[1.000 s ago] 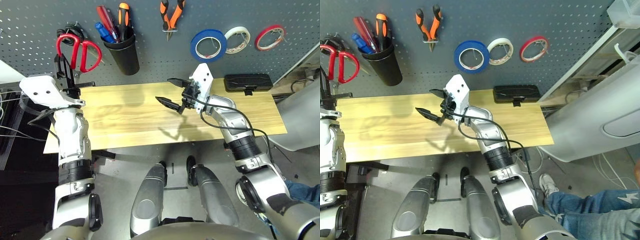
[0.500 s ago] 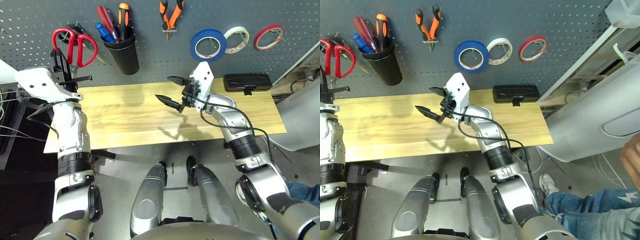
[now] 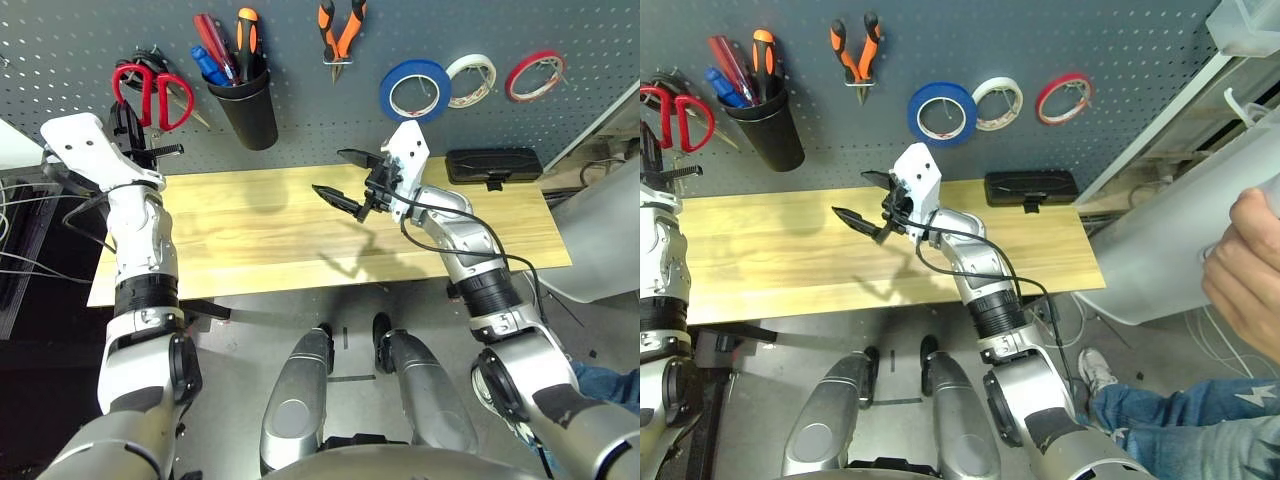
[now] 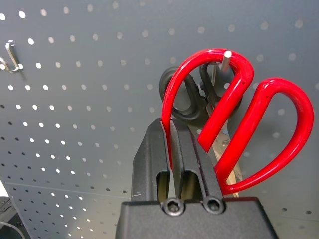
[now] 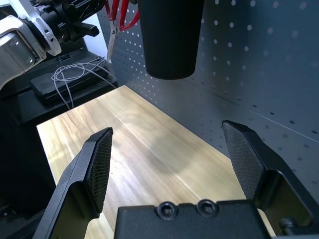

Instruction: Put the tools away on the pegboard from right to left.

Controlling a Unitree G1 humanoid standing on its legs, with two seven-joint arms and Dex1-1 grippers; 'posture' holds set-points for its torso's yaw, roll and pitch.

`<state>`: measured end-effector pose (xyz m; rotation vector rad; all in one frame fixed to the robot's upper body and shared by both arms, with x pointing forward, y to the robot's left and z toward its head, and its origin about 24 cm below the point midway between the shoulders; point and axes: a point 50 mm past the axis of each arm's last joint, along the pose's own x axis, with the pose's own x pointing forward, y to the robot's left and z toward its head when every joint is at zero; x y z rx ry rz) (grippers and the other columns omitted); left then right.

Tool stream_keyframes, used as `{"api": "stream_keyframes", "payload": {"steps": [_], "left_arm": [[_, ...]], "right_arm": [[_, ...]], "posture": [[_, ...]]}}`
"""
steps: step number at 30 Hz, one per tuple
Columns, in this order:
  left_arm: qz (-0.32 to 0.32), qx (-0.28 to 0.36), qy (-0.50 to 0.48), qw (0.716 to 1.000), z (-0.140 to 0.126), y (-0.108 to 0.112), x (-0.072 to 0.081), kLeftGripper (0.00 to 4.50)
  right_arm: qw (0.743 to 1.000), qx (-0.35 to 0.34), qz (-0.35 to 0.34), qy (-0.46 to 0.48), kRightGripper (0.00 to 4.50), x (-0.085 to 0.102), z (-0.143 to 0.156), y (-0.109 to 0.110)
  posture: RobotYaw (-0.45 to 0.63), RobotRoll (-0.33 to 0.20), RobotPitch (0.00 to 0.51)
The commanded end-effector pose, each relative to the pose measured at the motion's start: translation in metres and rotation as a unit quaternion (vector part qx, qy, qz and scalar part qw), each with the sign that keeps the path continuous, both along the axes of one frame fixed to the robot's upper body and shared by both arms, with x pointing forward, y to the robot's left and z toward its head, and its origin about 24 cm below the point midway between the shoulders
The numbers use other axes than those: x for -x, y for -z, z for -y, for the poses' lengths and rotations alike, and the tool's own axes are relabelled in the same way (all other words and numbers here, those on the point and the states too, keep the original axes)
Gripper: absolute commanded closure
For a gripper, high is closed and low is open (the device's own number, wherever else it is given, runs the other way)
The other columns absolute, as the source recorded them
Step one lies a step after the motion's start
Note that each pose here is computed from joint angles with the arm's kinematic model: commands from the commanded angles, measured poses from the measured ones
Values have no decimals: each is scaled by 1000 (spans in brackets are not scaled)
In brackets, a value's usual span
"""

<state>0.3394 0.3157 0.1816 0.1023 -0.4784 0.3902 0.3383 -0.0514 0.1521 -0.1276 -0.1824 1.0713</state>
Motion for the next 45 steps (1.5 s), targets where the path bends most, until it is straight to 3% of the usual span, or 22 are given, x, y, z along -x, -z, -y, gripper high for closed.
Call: {"api": "stream_keyframes", "payload": {"steps": [1,12,19,26,35,45], "left_arm": [[-42,-6,5,999,-1,17,-2,3653],[-144,-57,43,987,17,59,-2,30],[-217,-76,69,971,32,96,6,7],[-255,-84,96,958,41,118,16,7],[-285,-79,123,947,58,133,17,7],[-314,-58,147,936,80,150,13,7]], "right_arm": [[1000,-5,-2,6,0,-1,0,2],[992,-31,-46,111,0,-19,21,22],[972,-40,-93,210,0,-30,42,55],[932,-56,-133,334,0,-36,78,78],[887,-58,-154,432,0,-36,125,89],[877,-21,-153,455,0,-30,159,94]], "posture": [[132,0,256],[146,0,245],[170,0,226],[152,0,239],[110,0,267],[76,0,266]]}}
